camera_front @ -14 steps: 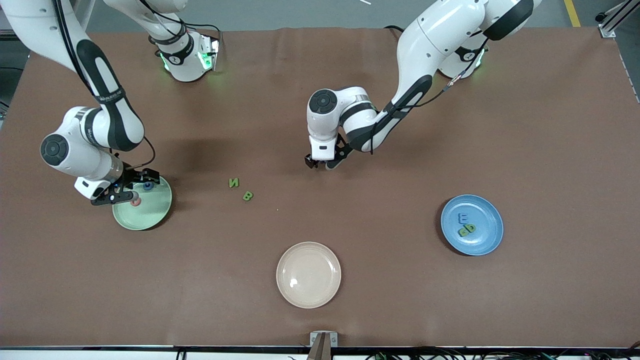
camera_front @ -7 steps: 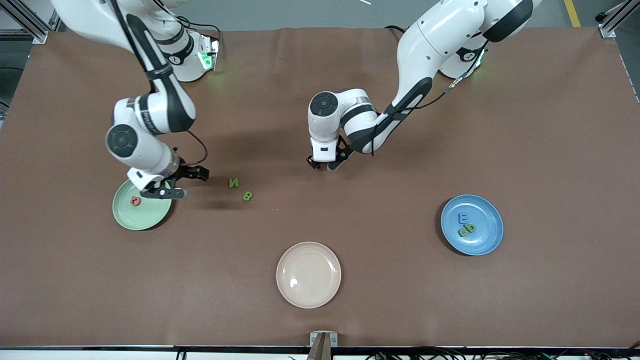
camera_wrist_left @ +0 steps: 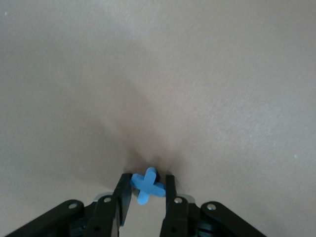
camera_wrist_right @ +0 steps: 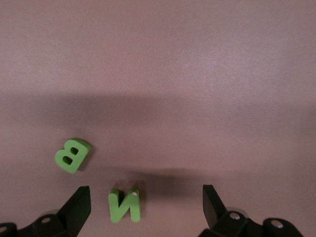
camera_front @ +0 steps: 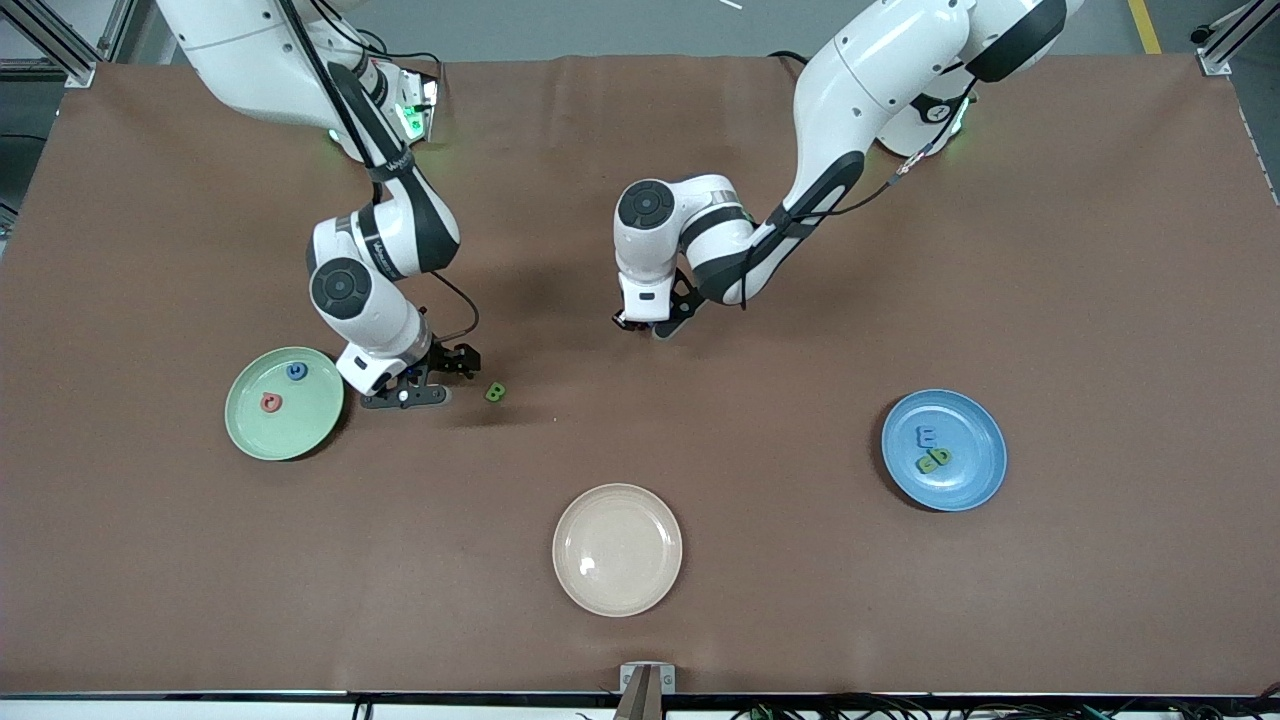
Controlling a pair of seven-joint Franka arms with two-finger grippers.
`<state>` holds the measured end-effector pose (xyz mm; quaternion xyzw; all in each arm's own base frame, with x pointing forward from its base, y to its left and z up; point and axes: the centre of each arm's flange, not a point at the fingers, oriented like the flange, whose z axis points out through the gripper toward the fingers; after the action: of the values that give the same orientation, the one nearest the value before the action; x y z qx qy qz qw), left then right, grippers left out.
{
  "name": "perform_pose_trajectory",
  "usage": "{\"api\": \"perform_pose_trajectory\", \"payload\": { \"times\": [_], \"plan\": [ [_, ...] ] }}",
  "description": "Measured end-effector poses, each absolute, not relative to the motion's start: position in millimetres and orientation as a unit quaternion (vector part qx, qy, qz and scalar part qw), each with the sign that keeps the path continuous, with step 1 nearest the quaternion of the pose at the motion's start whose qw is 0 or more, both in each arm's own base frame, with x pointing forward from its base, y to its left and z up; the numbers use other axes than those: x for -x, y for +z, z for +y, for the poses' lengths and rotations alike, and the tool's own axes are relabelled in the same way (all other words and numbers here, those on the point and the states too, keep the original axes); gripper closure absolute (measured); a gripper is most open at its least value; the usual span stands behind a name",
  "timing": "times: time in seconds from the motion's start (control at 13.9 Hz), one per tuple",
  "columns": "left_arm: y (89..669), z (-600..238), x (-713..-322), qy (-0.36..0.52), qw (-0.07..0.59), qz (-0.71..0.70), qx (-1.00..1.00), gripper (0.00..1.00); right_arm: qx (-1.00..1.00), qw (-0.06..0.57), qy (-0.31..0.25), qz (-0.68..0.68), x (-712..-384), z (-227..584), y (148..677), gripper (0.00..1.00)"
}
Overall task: Sort upper and lower case letters into plates
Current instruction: 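Carry the X into the blue plate while the right gripper grasps green N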
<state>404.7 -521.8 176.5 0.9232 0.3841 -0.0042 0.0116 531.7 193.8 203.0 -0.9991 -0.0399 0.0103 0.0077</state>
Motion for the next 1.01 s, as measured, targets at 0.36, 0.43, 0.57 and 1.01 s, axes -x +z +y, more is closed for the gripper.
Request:
{"api": "perform_pose_trajectory", "payload": {
  "times": [0.36, 0.43, 0.57, 1.01],
  "plan": [
    [240.4, -460.9, -488.4, 0.038, -0.025, 0.331, -0.943, 0.68, 0.998, 0.002, 0.025, -0.051, -524.3, 202.2, 182.1, 0.04],
    [254.8, -433.0, -513.2, 0.044, -0.030, 0.313, -0.948, 0.68, 0.998, 0.001, 0.027, -0.055, -522.0, 205.6, 179.8, 0.04],
    [269.9, -369.9, -560.3, 0.049, -0.038, 0.275, -0.959, 0.68, 0.998, -0.001, 0.032, -0.059, -517.4, 208.5, 176.3, 0.18],
    [253.6, -145.6, -649.2, 0.008, -0.063, 0.140, -0.988, 0.68, 0.997, -0.004, 0.041, -0.060, -512.3, 207.9, 172.5, 0.32]
  ]
}}
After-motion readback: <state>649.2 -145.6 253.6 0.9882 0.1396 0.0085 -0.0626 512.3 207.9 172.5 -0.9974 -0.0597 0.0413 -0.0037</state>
